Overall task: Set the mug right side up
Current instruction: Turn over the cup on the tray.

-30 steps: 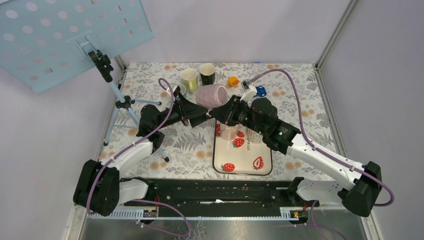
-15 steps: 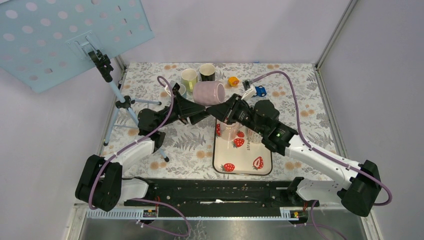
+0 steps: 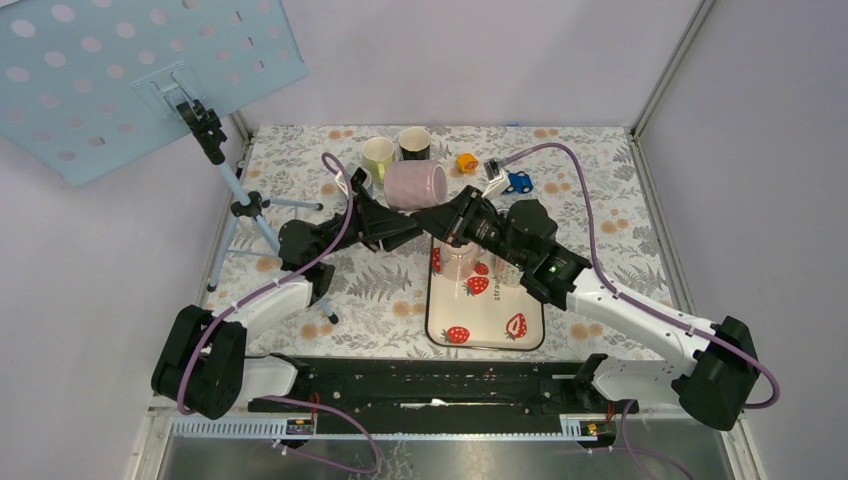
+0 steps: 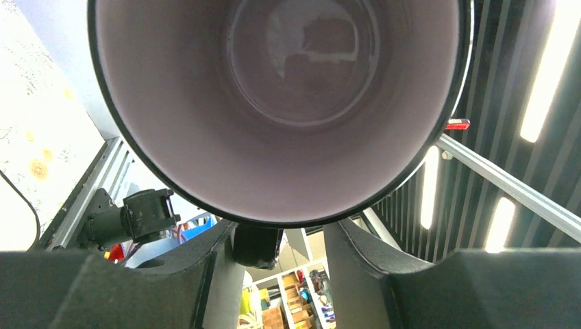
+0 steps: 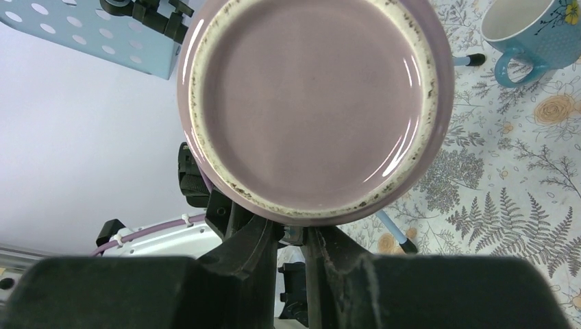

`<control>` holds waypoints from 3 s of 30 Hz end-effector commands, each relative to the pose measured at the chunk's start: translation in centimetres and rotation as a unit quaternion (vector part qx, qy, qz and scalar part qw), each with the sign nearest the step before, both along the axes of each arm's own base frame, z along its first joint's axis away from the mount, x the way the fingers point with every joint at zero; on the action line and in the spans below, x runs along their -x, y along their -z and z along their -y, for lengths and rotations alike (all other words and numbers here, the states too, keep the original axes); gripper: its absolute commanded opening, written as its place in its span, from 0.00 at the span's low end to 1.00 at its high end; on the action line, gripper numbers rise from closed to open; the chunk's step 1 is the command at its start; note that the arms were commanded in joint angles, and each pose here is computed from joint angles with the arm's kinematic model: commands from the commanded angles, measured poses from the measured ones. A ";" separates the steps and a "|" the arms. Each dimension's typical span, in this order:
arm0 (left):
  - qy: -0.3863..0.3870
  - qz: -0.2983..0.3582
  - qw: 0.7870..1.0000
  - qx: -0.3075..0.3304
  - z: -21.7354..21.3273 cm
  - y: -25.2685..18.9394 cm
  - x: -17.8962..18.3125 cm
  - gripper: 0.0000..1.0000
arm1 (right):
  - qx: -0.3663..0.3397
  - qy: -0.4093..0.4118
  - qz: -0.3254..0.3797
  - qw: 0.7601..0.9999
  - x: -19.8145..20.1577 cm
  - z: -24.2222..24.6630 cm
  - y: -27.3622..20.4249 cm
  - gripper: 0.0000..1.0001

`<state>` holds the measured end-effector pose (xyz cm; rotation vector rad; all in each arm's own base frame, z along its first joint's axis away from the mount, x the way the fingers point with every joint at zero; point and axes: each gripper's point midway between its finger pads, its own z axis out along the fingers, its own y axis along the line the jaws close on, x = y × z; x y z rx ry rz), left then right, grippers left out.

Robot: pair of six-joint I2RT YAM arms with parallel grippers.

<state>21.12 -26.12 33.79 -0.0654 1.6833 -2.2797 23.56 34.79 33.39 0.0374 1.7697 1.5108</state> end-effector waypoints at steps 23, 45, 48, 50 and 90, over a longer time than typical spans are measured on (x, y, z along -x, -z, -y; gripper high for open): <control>0.006 0.059 0.998 -0.004 0.2 -0.5 1.1 0.20 | -0.068 -0.036 0.031 0.997 1.0 -0.4 -4.0 0.00; -0.009 0.074 0.997 -0.013 -0.2 -0.3 1.3 0.40 | -0.072 -0.026 0.027 0.997 1.3 0.8 -4.2 0.00; -0.013 0.073 0.997 -0.013 -0.3 -0.3 1.2 0.36 | -0.073 -0.026 0.026 0.997 1.3 0.8 -4.1 0.00; -0.014 0.073 0.997 -0.013 -0.4 -0.3 1.2 0.35 | -0.073 -0.027 0.026 0.997 1.4 0.8 -4.1 0.00; -0.070 0.125 0.982 -0.127 0.0 1.3 -1.2 0.00 | -0.002 -0.054 0.007 0.998 1.8 0.0 0.6 0.36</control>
